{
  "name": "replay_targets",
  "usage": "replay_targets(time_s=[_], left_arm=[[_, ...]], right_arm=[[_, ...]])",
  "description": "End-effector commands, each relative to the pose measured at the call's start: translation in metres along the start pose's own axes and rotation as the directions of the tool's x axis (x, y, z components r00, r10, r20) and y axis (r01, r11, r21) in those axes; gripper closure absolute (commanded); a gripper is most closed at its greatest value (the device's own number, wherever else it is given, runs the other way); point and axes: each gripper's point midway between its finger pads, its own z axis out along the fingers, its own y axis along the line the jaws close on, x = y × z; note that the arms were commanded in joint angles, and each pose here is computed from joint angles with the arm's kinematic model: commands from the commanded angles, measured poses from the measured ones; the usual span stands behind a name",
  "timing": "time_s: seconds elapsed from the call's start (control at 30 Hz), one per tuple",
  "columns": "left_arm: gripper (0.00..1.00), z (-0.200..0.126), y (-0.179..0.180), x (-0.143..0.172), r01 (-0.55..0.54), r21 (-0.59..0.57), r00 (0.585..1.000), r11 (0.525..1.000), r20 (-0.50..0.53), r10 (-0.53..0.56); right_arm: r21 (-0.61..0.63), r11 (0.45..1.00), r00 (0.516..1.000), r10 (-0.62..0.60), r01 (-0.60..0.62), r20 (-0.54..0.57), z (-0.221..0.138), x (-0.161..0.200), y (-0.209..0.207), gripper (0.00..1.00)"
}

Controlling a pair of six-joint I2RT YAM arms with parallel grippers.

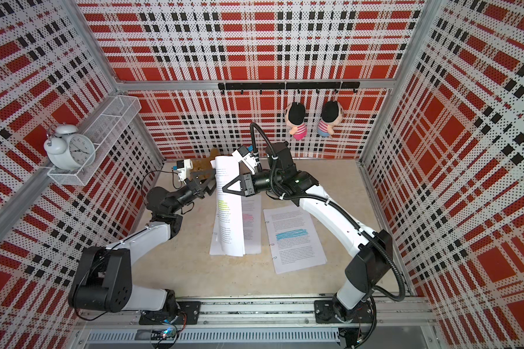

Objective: Unclip the paperclips from the documents
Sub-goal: Adjust the document.

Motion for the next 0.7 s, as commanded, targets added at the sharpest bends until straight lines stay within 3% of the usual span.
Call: replay_targets(time_s=[0.0,0.4,0.47,0.67], left_arm=[[0.02,-0.006,-0.037,0.014,0.013,0.180,0.998,0.984,-0.070,-0.001],[0.02,0.005,-0.044,0.032,0.041,0.200,0.985,0.979,-0.173,-0.006],[0.09,0.002,-0.044,0.035,0.045,0.200,0.985,0.979,-0.172,-0.011],[0.58,-0.002,-0.045,0.036,0.036,0.188,0.986,0.981,-0.164,-0.004]], right_arm=[[-0.041,0.997,0.997,-0.071,0.071,-0.002,-0.009,-0.005,0.017,1.00],[-0.060,0.989,0.990,-0.130,0.133,0.059,-0.044,-0.037,0.021,1.00],[-0.044,0.990,0.989,-0.132,0.135,0.066,-0.051,-0.041,0.015,1.00],[0.003,0.990,0.986,-0.138,0.139,0.090,-0.077,-0.049,-0.007,1.00]])
